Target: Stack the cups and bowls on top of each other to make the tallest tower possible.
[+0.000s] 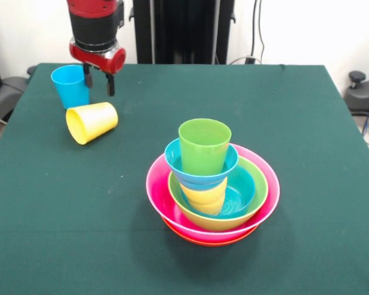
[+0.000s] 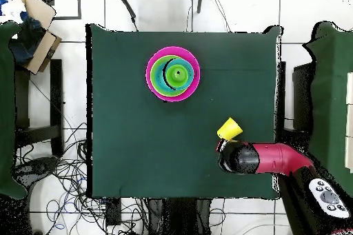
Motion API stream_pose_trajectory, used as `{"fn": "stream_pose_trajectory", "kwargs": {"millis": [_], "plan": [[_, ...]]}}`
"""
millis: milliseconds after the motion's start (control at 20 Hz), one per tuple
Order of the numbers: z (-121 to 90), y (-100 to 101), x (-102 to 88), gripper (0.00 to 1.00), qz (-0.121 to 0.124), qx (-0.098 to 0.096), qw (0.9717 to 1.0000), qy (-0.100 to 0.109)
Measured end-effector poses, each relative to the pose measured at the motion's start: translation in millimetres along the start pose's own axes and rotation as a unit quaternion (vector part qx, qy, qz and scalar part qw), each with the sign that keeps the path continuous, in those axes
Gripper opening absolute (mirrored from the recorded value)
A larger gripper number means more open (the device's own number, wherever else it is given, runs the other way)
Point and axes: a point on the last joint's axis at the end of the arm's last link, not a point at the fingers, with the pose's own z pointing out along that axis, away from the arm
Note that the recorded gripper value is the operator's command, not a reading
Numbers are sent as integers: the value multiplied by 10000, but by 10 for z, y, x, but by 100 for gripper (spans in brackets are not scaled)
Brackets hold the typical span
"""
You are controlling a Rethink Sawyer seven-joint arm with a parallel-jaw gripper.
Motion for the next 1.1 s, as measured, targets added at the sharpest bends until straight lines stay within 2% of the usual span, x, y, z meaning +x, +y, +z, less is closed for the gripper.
{"fn": "stream_pose_trajectory", "kwargs": {"millis": [200,500,800,1100], "plan": [[-78,-69,-14,100,175,79,9997,178],[-302,-102,-56,100,380,237,9979,469],[-442,-133,-123,100,416,311,9977,433],[-451,-177,-142,100,459,293,9976,420]]}}
